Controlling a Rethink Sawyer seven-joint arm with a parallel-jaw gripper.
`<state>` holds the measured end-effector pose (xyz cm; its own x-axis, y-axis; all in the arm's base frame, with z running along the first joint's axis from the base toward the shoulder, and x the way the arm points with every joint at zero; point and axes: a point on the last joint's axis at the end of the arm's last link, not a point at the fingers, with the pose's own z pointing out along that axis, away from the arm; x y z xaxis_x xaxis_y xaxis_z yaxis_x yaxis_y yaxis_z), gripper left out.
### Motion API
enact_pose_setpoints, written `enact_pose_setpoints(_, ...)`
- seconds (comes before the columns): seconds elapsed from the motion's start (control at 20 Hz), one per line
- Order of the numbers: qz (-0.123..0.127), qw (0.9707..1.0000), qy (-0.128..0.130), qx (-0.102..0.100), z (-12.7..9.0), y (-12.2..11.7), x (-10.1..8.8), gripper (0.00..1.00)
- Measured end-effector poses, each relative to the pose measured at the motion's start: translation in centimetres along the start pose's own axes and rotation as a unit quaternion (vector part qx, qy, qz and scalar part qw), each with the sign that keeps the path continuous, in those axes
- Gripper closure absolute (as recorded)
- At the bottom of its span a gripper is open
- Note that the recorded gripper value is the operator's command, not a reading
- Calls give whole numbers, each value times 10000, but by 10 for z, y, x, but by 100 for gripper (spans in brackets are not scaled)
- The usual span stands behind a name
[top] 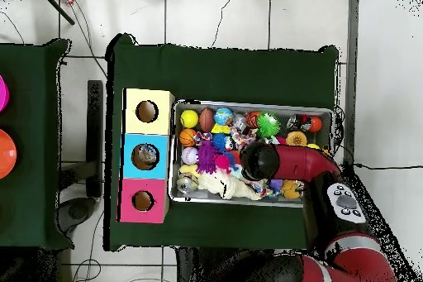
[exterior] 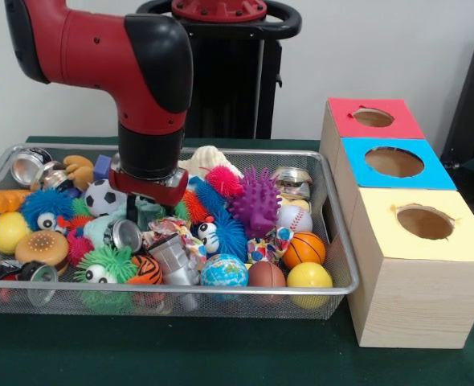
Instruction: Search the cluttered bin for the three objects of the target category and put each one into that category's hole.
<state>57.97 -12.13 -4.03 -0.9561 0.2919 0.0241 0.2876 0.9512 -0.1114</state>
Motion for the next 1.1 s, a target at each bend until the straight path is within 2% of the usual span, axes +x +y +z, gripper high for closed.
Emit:
enact_pose_setpoints(0.05, 7, 10000, -1, -2, 1, 0, -1, 0)
enact_pose_setpoints(0.1, 25, 10000, 16, -9, 2, 1, -2, 100)
enact_pose_setpoints(0.7, 24, 9999, 125, 29, 1, 1, -3, 100)
enact_pose_setpoints(0.85, 18, 9999, 155, 48, -6, 1, -2, 100)
enact_pose_setpoints(1.1, -53, 9999, 65, 101, -35, 4, 2, 100)
